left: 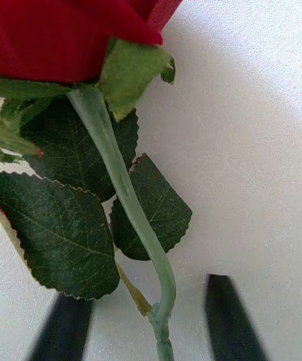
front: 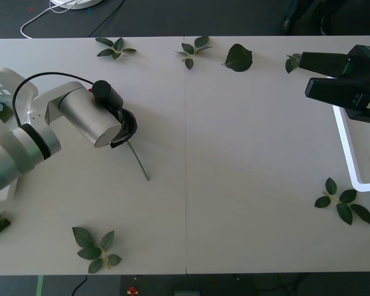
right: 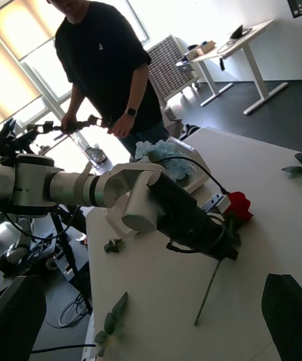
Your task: Place the red flowers into the right box and the blue flowers into the left box. If a person shows an open palm, hand one flower to the person first, then continue sorting.
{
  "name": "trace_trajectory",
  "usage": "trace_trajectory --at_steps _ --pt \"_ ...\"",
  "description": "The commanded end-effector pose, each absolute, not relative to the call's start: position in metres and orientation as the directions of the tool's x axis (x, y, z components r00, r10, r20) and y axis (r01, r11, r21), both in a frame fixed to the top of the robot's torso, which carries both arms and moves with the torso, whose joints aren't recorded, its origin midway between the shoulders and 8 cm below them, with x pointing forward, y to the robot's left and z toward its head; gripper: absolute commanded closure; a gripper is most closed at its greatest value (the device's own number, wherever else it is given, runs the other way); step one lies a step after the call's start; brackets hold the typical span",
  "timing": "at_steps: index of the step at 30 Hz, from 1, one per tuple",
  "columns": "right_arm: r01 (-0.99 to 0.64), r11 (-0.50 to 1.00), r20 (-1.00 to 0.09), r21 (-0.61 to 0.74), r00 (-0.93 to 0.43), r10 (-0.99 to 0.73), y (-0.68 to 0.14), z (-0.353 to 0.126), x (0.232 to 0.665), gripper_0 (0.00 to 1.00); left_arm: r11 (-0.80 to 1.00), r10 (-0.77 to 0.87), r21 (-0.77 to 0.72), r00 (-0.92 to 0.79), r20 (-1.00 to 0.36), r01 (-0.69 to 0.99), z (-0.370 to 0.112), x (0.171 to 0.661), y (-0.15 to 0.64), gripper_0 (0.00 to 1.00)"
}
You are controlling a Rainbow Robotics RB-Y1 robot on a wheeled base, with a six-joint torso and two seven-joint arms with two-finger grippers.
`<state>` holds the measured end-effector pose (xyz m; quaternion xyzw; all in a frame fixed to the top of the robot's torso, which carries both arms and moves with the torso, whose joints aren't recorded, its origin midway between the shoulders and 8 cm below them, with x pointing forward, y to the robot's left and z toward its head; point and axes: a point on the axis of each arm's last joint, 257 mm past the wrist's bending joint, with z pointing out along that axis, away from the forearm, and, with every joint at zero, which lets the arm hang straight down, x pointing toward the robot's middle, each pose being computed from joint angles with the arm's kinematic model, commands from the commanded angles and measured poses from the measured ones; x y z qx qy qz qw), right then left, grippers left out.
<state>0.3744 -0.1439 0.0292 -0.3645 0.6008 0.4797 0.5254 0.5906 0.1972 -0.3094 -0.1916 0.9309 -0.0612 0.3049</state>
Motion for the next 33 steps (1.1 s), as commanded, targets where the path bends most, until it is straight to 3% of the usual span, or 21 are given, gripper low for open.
trace_trajectory --at_steps 1,15,25,33 --pt "-0.944 0.285 -0.985 0.169 -0.153 0.076 -0.148 0.039 0.375 0.00 0.946 -0.324 -0.219 -0.744 -0.584 -0.240 -0.292 0.603 0.177 1.00" --pt "-0.944 0.284 -0.985 0.170 -0.155 0.076 -0.148 0.038 0.375 0.00 0.954 -0.298 -0.229 -0.705 -0.644 -0.194 -0.259 0.616 0.172 1.00" --pt "-0.944 0.282 -0.985 0.171 -0.155 0.080 -0.148 0.039 0.374 0.00 0.916 -0.338 -0.396 -0.648 -0.683 -0.060 -0.155 0.627 0.135 1.00" --pt "-0.944 0.283 -0.985 0.169 -0.153 0.078 -0.148 0.039 0.374 0.00 0.837 -0.347 -0.536 -0.651 -0.675 0.109 -0.074 0.584 0.130 1.00"
